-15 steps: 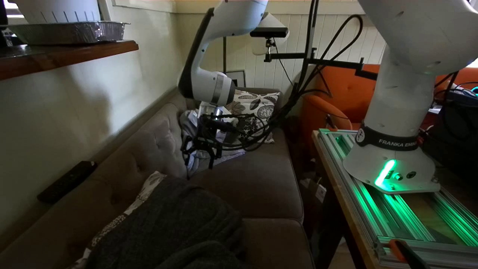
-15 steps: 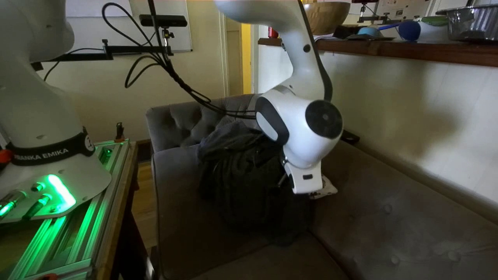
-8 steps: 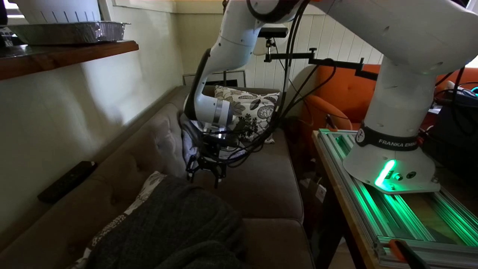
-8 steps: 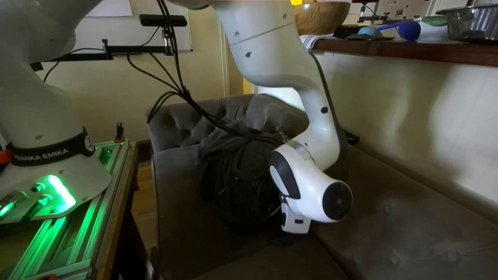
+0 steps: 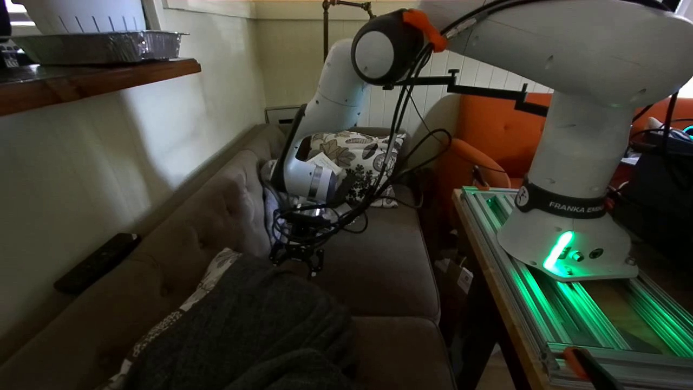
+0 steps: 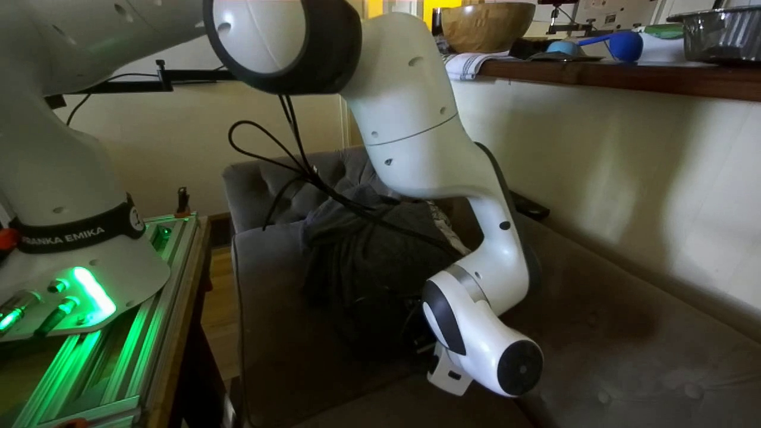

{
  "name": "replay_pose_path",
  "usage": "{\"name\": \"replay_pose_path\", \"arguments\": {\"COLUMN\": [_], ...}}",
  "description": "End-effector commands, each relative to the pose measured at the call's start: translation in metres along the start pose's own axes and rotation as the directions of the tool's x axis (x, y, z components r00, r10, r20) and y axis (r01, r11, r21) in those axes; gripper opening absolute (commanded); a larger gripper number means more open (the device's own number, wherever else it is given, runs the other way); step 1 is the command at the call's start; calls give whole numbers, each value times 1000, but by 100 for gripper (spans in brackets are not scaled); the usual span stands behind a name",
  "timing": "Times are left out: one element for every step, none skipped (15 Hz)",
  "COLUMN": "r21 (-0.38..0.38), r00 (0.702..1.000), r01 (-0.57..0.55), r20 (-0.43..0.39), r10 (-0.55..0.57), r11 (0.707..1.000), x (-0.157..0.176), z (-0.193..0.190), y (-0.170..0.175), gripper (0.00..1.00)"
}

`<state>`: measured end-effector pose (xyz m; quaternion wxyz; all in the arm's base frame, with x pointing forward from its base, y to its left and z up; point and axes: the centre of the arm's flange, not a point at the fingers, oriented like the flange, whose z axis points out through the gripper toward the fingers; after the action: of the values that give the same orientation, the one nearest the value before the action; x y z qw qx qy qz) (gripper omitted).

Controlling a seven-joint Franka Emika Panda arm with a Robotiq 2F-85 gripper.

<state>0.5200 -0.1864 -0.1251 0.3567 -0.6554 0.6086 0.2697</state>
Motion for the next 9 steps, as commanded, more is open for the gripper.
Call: {"name": "replay_pose_path", "arguments": {"r21": [-4, -31, -47, -68, -84, -101, -119, -142, -165], "r00": [995, 993, 992, 990, 989, 989, 988, 988, 988], "r01": [-101, -117, -128, -138, -146, -150, -154, -156, -154], "r20": [16, 15, 13, 5, 6, 1, 1, -5, -2], "r10": [101, 118, 129, 139, 147, 151, 155, 157, 155], "r11": [995, 993, 991, 988, 986, 984, 981, 977, 974], "x": [34, 37, 38, 40, 40, 41, 41, 42, 43], "z": [17, 27, 36, 47, 57, 69, 79, 90, 101], "y": [-12, -16, -18, -21, -24, -26, -28, -30, -31], "gripper": [100, 100, 100, 100, 100, 100, 100, 100, 100]}}
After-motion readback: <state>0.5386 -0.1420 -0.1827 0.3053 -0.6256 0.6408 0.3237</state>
